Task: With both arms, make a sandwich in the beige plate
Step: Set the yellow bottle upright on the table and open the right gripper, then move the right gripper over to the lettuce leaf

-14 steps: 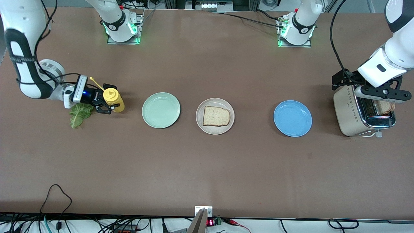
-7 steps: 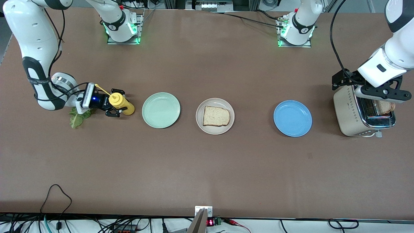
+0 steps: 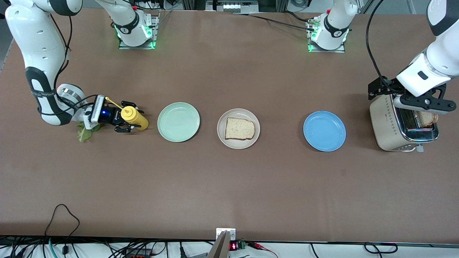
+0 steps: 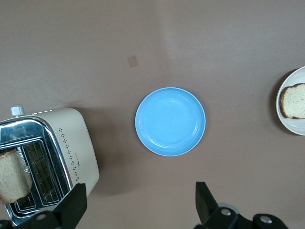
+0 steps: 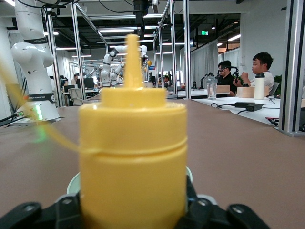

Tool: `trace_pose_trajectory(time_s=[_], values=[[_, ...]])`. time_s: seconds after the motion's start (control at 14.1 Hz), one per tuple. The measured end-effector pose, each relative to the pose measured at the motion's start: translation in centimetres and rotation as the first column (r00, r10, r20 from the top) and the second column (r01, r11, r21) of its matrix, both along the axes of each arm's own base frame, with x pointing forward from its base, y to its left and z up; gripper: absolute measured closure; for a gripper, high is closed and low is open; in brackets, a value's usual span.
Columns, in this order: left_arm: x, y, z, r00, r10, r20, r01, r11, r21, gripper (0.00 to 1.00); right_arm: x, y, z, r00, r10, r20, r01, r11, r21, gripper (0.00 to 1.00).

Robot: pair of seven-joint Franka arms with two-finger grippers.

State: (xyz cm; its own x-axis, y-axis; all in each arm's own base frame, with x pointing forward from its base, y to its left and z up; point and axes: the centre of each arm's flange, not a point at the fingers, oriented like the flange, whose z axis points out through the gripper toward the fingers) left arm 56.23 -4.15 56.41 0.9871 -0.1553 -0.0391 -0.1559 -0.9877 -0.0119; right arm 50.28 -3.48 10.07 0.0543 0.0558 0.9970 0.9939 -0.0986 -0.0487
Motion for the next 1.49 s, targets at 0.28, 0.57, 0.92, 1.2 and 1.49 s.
trace_pose_trajectory(time_s=[0.28,0.57,0.92,1.2,1.49], values=[[0.0,0.0,0.0,1.000,0.000,0.000,0.000,1.000,0.000,0.00,0.0,-3.6,0.4,1.000,-0.003,0.008,0.003,1.000,-0.024,0.00],[0.0,0.0,0.0,1.000,0.000,0.000,0.000,1.000,0.000,0.00,-1.6,-9.6,0.6,0.999,0.012,-0.036,-0.015,0.997,-0.075,0.00],[0.0,0.0,0.0,1.000,0.000,0.000,0.000,1.000,0.000,0.00,-2.4,-18.3,4.4,0.981,-0.036,-0.189,-0.014,0.966,-0.257,0.00],[0.0,0.0,0.0,1.000,0.000,0.000,0.000,1.000,0.000,0.00,-0.1,-20.8,10.7,0.914,-0.210,-0.348,0.001,0.858,-0.514,0.00],[0.0,0.0,0.0,1.000,0.000,0.000,0.000,1.000,0.000,0.00,2.9,-19.5,15.8,0.808,-0.446,-0.386,0.028,0.683,-0.730,0.00]])
